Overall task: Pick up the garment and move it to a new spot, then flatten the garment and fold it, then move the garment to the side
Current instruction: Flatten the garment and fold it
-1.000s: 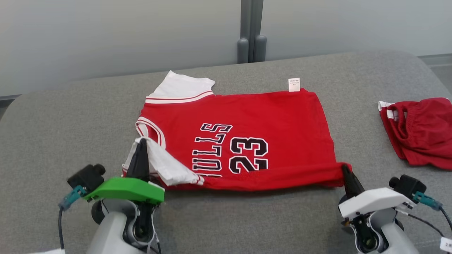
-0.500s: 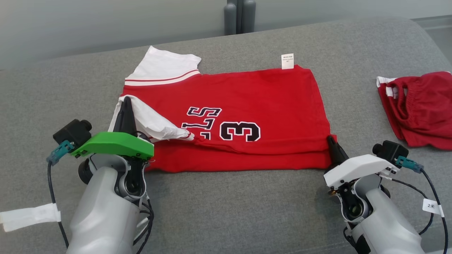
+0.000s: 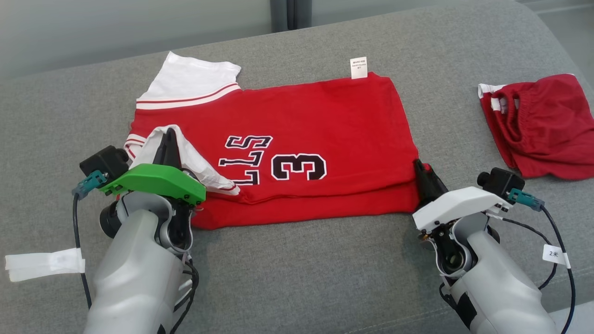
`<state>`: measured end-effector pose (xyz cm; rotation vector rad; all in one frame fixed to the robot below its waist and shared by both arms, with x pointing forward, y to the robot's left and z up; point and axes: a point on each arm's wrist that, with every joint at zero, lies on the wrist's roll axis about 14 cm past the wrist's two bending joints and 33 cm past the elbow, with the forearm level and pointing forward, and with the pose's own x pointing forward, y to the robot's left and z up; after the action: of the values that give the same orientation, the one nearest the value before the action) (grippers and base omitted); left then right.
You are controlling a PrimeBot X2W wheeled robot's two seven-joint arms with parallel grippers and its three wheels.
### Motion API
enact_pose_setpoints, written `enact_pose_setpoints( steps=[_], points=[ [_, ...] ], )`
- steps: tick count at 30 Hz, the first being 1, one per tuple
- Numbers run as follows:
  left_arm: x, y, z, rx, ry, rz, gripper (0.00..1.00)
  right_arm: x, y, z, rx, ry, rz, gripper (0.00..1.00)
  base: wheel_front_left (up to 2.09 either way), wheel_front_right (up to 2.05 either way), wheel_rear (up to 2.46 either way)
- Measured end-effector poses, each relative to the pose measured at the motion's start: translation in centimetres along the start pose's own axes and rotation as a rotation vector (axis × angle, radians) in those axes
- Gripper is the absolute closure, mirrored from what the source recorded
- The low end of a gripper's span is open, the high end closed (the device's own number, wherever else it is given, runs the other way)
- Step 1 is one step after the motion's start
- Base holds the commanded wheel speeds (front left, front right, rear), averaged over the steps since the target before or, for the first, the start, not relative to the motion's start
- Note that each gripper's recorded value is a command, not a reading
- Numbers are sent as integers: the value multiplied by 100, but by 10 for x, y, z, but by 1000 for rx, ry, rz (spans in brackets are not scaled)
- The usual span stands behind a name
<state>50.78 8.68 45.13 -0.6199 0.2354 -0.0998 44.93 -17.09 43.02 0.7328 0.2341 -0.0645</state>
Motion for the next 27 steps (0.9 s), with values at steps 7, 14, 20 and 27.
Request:
enact_pose_setpoints(
  steps=[7, 14, 20, 27],
  points=[
    [-1, -10, 6, -7, -12, -49, 0, 2, 14, 5, 10, -27, 38, 0, 0, 0, 0],
    [-16, -14, 8, -43, -25, -77, 0, -1, 31, 21, -3, -88, 101, 0, 0, 0, 0],
    [-41, 3, 8, -69, -54, -45, 0, -13, 27, 34, -57, -136, 115, 0, 0, 0, 0],
    [-75, 35, 0, -53, -62, 46, 0, -36, 22, 55, -166, -226, 119, 0, 0, 0, 0]
  ],
)
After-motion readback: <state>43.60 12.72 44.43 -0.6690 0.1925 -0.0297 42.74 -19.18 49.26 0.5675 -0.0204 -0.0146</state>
